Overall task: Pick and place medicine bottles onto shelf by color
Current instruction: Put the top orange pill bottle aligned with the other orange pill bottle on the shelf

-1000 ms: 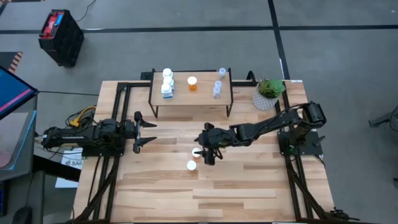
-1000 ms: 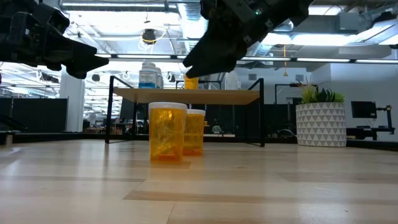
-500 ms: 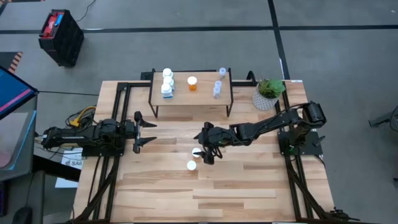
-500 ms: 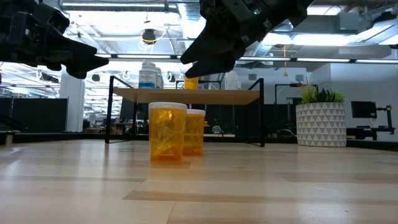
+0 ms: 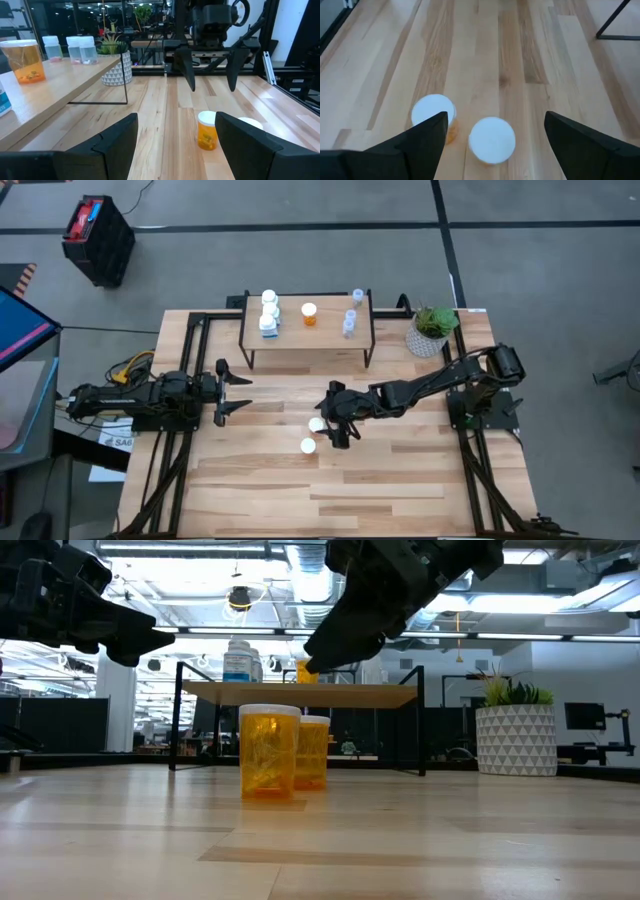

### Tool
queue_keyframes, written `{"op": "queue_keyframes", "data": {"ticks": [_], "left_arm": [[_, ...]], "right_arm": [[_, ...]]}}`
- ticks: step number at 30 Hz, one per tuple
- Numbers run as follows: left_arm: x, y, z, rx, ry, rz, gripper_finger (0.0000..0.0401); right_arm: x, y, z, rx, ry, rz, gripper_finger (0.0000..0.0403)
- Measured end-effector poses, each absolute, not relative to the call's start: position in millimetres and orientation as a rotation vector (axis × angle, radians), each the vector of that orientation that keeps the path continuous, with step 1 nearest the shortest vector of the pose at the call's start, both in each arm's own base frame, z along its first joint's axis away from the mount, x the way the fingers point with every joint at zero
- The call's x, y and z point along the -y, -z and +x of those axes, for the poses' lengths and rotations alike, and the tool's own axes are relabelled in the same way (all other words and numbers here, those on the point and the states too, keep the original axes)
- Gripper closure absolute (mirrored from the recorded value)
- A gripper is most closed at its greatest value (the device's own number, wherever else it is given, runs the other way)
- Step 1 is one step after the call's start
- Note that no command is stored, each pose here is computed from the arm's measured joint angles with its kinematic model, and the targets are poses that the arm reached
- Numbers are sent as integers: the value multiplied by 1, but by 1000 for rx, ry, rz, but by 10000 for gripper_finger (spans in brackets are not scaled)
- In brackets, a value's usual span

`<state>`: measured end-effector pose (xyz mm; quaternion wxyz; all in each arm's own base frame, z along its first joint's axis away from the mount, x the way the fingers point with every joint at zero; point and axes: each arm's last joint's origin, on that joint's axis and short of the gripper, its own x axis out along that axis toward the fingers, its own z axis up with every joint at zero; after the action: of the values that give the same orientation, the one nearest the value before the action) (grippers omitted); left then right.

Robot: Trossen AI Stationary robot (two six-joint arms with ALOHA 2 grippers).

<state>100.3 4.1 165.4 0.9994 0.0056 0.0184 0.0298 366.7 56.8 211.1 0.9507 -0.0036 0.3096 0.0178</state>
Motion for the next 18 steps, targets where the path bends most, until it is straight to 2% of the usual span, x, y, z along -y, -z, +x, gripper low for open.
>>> {"op": "queue_keyframes", "data": {"ticks": [13, 18], "left_arm": [[-4, -165, 100, -37, -60, 5, 147], [-4, -165, 100, -36, -59, 4, 147]], "right_arm": [[-67, -202, 357, -739, 50, 28, 51], [-68, -182, 363, -778, 111, 28, 51]]}}
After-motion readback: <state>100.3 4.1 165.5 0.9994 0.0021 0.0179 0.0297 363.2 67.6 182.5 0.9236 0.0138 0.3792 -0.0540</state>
